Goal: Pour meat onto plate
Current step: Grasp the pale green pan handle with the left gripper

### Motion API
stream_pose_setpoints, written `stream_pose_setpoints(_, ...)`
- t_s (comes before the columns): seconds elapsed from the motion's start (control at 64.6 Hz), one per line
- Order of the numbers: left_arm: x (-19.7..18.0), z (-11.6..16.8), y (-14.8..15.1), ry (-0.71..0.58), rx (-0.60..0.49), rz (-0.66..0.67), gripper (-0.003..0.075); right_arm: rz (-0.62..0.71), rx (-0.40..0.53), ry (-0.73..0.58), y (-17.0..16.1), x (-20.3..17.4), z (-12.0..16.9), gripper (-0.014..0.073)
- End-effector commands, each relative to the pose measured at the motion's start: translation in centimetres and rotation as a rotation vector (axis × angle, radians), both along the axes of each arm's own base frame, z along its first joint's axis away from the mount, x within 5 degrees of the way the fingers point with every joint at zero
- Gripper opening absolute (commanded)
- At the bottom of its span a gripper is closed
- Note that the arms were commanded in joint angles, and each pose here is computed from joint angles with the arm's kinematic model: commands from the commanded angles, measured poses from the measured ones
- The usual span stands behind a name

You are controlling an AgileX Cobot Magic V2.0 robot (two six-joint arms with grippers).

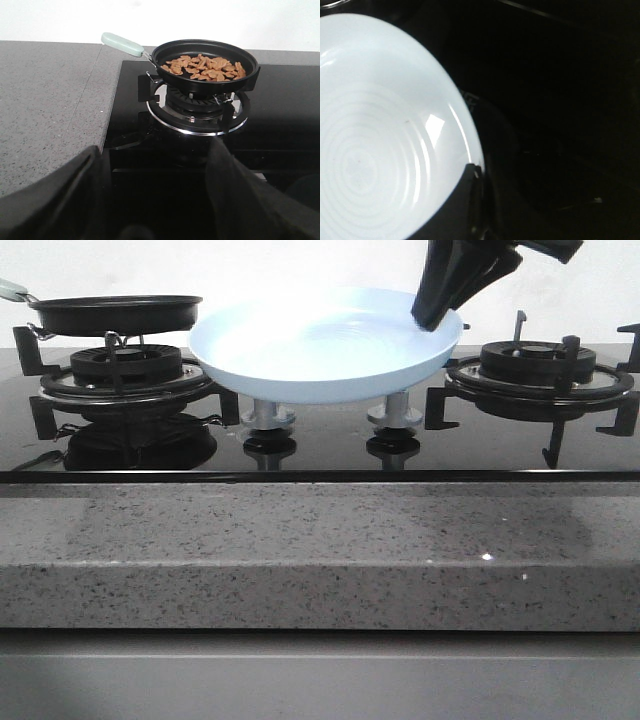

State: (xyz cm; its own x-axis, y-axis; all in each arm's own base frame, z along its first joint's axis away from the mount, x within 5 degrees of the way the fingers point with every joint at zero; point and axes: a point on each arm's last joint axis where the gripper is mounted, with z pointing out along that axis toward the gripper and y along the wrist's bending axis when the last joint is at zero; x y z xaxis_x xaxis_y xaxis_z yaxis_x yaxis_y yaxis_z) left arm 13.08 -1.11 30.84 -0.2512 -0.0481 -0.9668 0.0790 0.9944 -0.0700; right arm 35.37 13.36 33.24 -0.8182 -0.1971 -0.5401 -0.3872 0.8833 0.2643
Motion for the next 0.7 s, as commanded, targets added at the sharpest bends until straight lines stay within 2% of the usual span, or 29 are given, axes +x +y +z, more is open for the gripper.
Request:
stream_pose_setpoints(0.0,0.3,2.1,0.0,-0.13,-0.082,0.016,0.0438,-0.005,0.051,-0.091,-0.3,-0.9,2.9,-0.0069)
stream_pose_setpoints(0.155,1.0,2.4,0.0,-0.136,-0.341,0.062,0.044,-0.006,0.052,-0.092,-0.3,-0.9,2.9,-0.0069)
stream_pose_setpoints(0.201,1.9,2.2,0.1,-0.113,-0.478,0.104,0.0442,-0.006,0.053,-0.092,-0.2,-0.9,2.9,-0.0069)
stream_pose_setpoints(0.279,3.5,2.1,0.5,-0.074,-0.608,0.167,0.0442,-0.006,0.054,-0.092,-0.2,-0.9,3.0,-0.0069)
stream_pose_setpoints(0.433,7.8,2.4,1.4,0.049,-0.686,0.232,0.0442,-0.006,0.053,-0.092,-0.2,-0.9,2.9,-0.0069)
stream_pose_setpoints(0.542,10.9,3.1,2.0,0.13,-0.715,0.229,0.0441,-0.006,0.053,-0.092,-0.2,-0.9,2.9,-0.0069)
stream_pose_setpoints(0.681,14.4,4.5,3.0,0.196,-0.831,0.192,0.0441,-0.006,0.054,-0.092,-0.2,-0.9,2.9,-0.0069)
